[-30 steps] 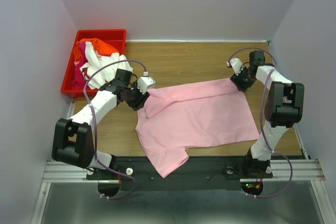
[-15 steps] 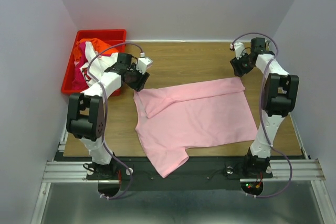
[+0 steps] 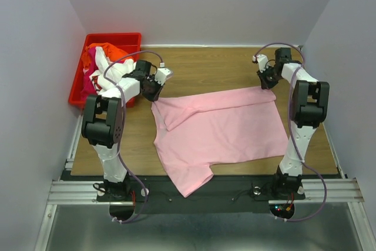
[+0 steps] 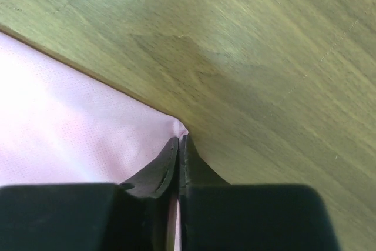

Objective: Fold and stack the t-shirts
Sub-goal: Fold the tshirt

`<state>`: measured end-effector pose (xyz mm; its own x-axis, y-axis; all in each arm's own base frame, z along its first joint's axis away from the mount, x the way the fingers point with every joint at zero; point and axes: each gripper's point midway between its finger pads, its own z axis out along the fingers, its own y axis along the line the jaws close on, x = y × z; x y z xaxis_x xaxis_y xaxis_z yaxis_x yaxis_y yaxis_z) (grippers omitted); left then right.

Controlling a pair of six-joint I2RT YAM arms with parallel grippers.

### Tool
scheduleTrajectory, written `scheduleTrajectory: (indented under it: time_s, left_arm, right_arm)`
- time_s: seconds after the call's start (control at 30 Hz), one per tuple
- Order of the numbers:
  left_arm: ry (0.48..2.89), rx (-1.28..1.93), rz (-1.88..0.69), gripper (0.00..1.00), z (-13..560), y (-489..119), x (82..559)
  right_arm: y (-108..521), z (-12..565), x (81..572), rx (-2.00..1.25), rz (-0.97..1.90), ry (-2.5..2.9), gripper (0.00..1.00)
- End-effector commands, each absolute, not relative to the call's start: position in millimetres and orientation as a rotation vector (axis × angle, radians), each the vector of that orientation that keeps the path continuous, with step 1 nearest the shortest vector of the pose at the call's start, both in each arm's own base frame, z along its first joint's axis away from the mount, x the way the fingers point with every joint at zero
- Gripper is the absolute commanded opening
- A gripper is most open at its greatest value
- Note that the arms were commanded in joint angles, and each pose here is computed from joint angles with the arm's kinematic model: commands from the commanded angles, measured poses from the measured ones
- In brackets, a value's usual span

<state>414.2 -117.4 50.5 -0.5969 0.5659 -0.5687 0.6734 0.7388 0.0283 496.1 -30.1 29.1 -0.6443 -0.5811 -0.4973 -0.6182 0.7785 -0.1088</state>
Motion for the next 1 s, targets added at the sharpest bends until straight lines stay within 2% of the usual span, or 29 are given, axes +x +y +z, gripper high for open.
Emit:
scheduleTrajectory:
  time_s: [0.0,0.03,0.47,0.53,0.57,0.63,0.73,0.83,0.97]
  left_arm:
    - [2.331,0.910,-0.238,0.06,70,-114,437]
    - [2.341,0.899,-0.239,0.00,66,-112,440]
    - [2.276,0.821,-0.133,0.01,70,-111,514]
    - [2.243,0.826,-0.163,0.15,86,-116,521]
    - [2.216,0.833,-0.183,0.31,96,-119,522]
    - [2.139,0.838,-0.242,0.43,128,-131,516]
    - [2.061,0.843,-0.305,0.43,161,-145,505]
    - [2.055,0.873,-0.326,0.43,161,-164,496]
    - [2.087,0.941,-0.357,0.37,137,-190,487]
  right_arm:
    - [-46,6,487,-0.918,0.000,2.527,0.00]
    - [-50,6,490,-0.911,-0.018,2.523,0.01]
    - [-68,5,523,-0.799,-0.133,2.513,0.01]
    - [-64,14,526,-0.775,-0.109,2.494,0.27]
    - [-62,17,525,-0.750,-0.093,2.494,0.37]
    - [-56,38,525,-0.724,-0.069,2.456,0.55]
    - [-51,61,525,-0.698,-0.053,2.416,0.61]
    - [-48,84,524,-0.673,-0.050,2.377,0.61]
    - [-41,96,520,-0.642,-0.002,2.362,0.51]
